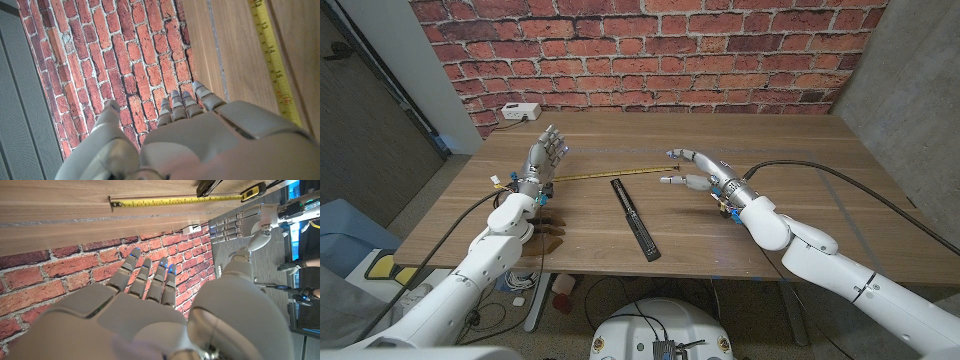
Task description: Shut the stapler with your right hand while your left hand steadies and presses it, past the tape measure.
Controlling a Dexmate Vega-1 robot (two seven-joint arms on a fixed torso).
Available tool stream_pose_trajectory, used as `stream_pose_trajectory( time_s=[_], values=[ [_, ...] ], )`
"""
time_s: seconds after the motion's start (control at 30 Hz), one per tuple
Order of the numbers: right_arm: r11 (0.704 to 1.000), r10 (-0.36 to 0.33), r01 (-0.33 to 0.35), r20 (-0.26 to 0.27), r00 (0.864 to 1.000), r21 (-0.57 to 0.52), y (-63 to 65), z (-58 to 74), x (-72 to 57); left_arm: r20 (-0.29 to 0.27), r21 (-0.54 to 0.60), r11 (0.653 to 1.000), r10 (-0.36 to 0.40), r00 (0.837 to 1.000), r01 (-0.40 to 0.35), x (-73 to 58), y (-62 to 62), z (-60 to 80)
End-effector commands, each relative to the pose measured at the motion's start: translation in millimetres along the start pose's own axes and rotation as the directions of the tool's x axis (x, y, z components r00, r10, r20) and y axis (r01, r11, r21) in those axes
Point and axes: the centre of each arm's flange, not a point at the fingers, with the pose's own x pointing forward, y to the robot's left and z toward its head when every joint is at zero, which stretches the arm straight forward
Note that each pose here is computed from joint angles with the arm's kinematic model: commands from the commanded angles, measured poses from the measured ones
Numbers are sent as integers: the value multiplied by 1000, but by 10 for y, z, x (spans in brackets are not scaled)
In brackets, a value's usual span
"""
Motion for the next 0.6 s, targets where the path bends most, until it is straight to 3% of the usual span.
stream_pose_trajectory(
  time_s=[0.03, 0.6],
  values=[
    [1000, 30, -30, 21, 999, -8, 94, 80, -24, -1, 8, 1000, 0, 1000, 0, -20, 0, 26],
    [997, 66, -65, 23, 998, -49, 146, 149, -58, -6, 15, 1000, 16, 1000, -16, -32, -13, 14]
  ],
)
